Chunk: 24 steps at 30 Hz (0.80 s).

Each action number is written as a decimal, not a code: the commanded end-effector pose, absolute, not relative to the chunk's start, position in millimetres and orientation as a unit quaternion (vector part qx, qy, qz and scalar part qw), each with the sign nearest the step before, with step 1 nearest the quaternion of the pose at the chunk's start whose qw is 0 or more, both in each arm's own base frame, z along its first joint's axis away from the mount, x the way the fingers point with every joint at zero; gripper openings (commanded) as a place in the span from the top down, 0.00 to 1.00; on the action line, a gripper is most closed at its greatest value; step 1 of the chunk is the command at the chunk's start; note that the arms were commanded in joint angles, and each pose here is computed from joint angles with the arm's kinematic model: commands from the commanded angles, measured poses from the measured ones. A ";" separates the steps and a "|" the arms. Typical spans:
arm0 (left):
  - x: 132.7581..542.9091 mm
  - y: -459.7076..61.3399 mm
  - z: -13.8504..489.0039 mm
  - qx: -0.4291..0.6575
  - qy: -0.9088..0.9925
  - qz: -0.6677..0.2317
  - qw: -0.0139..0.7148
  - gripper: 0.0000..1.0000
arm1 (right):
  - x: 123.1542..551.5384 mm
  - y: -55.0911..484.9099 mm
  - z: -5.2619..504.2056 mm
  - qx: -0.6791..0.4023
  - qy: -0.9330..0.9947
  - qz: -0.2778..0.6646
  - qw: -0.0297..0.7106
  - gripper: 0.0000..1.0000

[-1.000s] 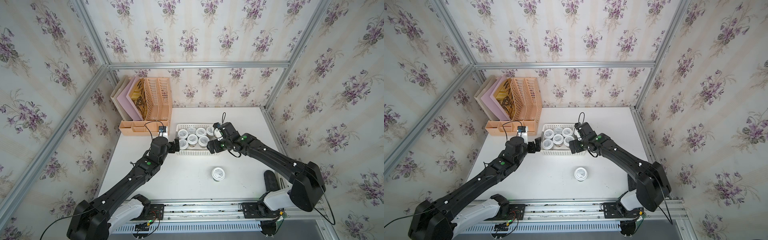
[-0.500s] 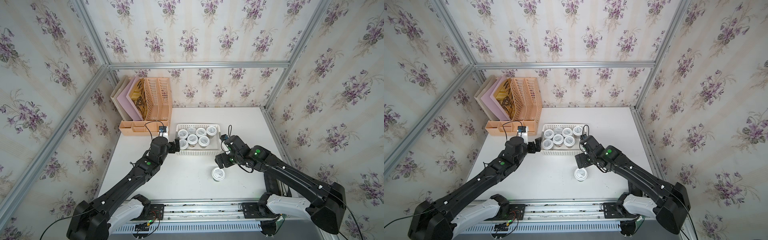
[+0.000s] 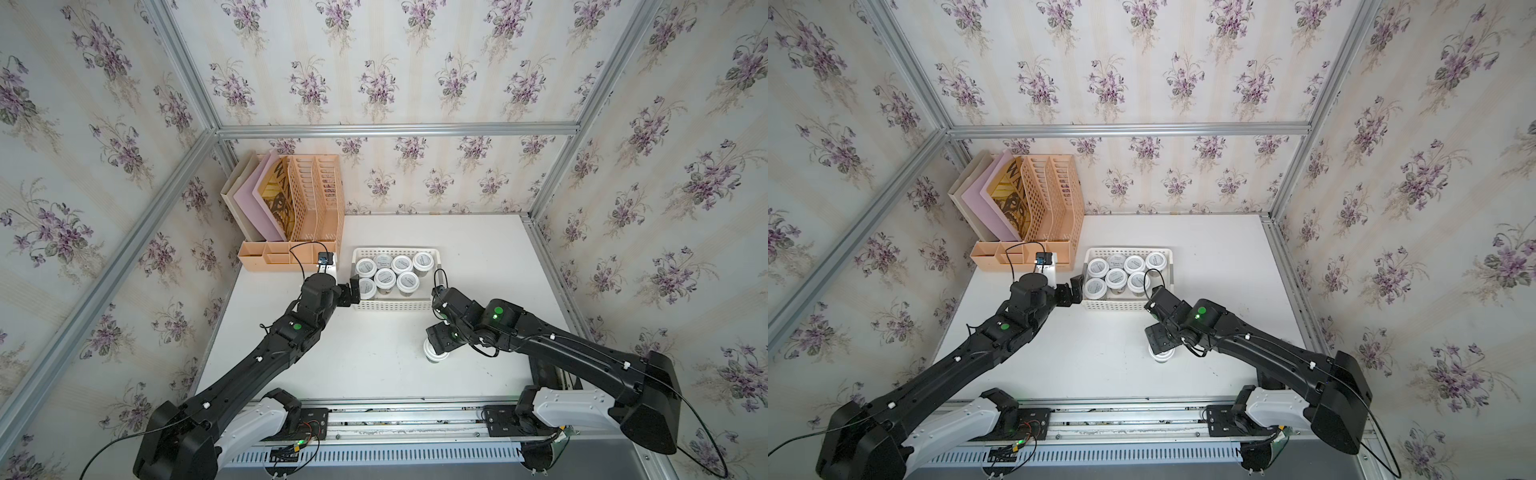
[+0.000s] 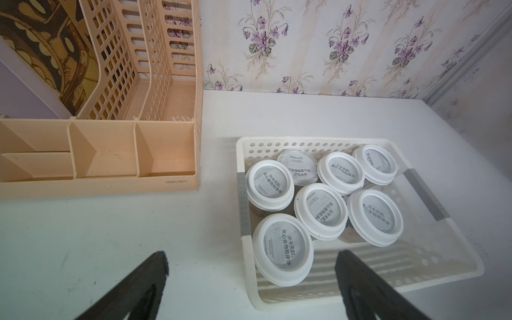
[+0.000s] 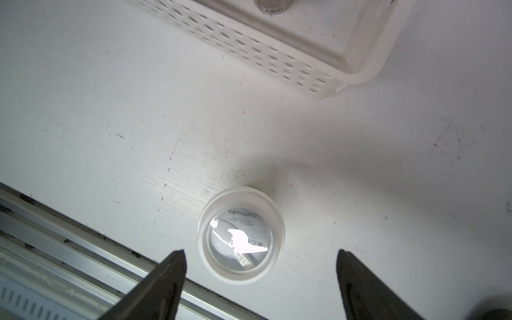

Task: Put the yogurt in the basket
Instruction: Pick up the yogurt from the center of the board.

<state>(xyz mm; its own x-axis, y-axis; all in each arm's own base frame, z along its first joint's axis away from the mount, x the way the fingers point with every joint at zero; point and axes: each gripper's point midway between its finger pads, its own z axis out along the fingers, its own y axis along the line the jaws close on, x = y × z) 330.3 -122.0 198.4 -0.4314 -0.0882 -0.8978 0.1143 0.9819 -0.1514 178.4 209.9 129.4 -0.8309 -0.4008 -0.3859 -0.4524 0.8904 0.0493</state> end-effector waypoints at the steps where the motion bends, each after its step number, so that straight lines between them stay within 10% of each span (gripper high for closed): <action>1: 331.8 -123.6 205.3 0.005 0.835 -0.102 0.541 0.02 | 173.1 208.4 124.3 -0.215 0.959 0.065 0.174 0.12; 24: 331.8 -123.6 205.9 0.005 0.834 -0.103 0.542 0.02 | 158.3 226.8 97.7 -0.239 0.958 0.075 0.137 0.15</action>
<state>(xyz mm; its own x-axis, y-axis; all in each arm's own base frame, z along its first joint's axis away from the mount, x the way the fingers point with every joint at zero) 330.0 -122.0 199.3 -0.4294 -0.0893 -0.8987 0.1150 0.9816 -0.1525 158.1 223.4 97.8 -0.8508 -0.4367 -0.2923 -0.4741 0.8778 0.0683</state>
